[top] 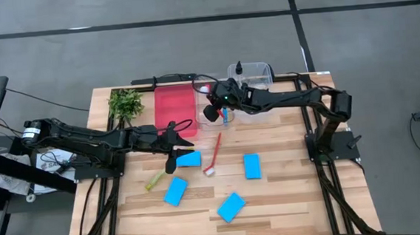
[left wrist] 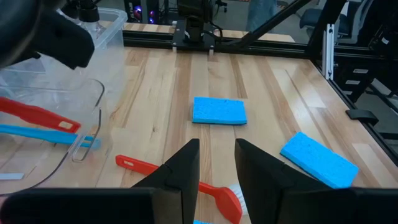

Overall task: Pick & Place Kitchen Sink Supplies
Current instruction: Put the bottom orange dish brush into the left transparent bin, then put the orange dish brush into the left transparent bin

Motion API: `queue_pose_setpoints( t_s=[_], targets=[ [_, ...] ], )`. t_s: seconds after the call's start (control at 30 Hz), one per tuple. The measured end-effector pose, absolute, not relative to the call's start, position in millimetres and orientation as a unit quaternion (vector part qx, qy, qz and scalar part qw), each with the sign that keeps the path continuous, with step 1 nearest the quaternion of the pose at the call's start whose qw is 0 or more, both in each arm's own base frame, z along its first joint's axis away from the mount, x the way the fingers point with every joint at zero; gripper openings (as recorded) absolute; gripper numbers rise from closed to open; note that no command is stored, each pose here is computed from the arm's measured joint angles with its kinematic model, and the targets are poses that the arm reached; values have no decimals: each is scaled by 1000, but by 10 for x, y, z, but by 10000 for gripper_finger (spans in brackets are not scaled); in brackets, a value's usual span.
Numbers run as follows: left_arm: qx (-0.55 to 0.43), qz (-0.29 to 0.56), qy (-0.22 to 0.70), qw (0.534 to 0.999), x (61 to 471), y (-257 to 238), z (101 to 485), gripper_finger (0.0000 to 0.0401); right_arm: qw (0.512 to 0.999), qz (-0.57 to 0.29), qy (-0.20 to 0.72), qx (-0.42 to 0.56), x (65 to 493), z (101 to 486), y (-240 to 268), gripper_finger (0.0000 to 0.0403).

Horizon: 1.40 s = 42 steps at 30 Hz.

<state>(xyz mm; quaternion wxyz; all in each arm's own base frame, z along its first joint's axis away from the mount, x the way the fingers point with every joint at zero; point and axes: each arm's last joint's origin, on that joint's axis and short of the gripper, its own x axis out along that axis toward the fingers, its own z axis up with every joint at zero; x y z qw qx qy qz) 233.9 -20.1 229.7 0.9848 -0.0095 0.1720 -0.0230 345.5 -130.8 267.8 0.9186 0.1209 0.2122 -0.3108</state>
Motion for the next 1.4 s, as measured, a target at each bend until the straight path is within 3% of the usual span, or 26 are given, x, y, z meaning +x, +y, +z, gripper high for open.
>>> queue_pose_setpoints(
  t_s=[0.5, 0.67, 0.93, 1.17, 1.4],
  targets=[
    [-10, -23, 172, 985, 2339, -201, 2297, 103, 918, -315, 211, 119, 3442, 2697, -1305, 154],
    [-10, -23, 172, 985, 2339, -201, 2297, 103, 918, -316, 210, 119, 3441, 2700, -1305, 178],
    [-10, -23, 172, 985, 2339, -201, 2297, 103, 932, -289, 213, 55, 3480, 2747, -1209, 171],
    [-10, -23, 172, 985, 2339, -201, 2297, 103, 941, -180, 245, -148, 3536, 2870, -716, 152],
    [-10, -23, 172, 985, 2338, -201, 2296, 103, 901, -52, 314, -297, 3498, 2786, -160, 127]
  ],
)
